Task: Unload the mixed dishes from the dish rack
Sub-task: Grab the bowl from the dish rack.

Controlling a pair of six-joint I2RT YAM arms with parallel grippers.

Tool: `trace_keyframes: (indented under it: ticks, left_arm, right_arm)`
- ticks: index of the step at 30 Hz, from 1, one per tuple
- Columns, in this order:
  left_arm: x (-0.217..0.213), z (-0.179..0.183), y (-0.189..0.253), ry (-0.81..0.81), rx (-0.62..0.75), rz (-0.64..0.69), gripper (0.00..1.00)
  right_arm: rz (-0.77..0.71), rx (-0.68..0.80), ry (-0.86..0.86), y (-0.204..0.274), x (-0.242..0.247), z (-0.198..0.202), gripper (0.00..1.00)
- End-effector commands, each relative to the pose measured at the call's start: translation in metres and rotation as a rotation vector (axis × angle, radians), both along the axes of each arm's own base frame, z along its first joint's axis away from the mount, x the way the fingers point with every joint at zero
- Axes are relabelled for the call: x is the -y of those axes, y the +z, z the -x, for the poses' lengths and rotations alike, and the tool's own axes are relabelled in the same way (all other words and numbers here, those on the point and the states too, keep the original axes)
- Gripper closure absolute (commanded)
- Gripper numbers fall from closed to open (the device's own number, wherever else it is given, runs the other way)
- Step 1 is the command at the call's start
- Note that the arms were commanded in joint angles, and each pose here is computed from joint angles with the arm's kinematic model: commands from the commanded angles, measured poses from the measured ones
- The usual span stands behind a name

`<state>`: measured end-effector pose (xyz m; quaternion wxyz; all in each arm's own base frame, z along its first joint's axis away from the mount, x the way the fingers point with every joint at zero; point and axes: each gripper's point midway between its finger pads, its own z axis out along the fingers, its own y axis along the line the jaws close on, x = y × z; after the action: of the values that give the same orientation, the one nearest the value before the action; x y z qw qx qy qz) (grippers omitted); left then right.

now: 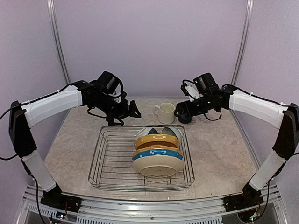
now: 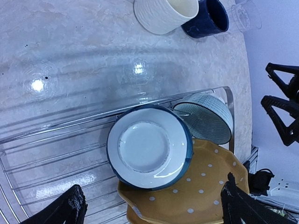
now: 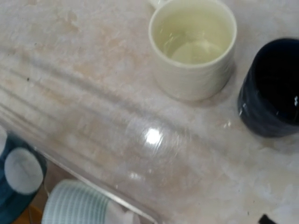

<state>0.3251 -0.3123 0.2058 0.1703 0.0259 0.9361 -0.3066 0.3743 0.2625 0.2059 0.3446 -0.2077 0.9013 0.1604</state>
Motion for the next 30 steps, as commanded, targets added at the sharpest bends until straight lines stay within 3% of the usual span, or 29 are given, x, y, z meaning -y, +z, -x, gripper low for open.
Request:
trace_keyframes:
  ticks: [1,5,15,19,30]
  left_arm:
    - [-0.004,-0.007,-0.007,-0.073,-0.029,-0.058,0.02]
    - [0.004,-0.013,-0.01,-0.114,-0.1,-0.072,0.01]
    - [0.046,-0.015,-0.008,-0.241,-0.223,-0.069,0.01]
    - [0.048,-0.013,-0.023,-0.184,-0.317,-0.119,0.04]
    - [0.039,-0.005,-0.051,-0.114,-0.414,-0.244,0.02]
  right_arm:
    - [-0.007,0.073,-0.019,0.008,0.0,-0.009,0.0]
    - [-0.019,0.042,-0.041,0.001,0.004,-0.015,0.0]
    - [0.115,-0.067,-0.048,-0.019,0.037,0.009,0.0]
    - [0.153,-0.082,-0.023,-0.023,0.037,0.009,0.0]
    - [0.143,-0.109,0.069,-0.012,0.01,0.004,0.0]
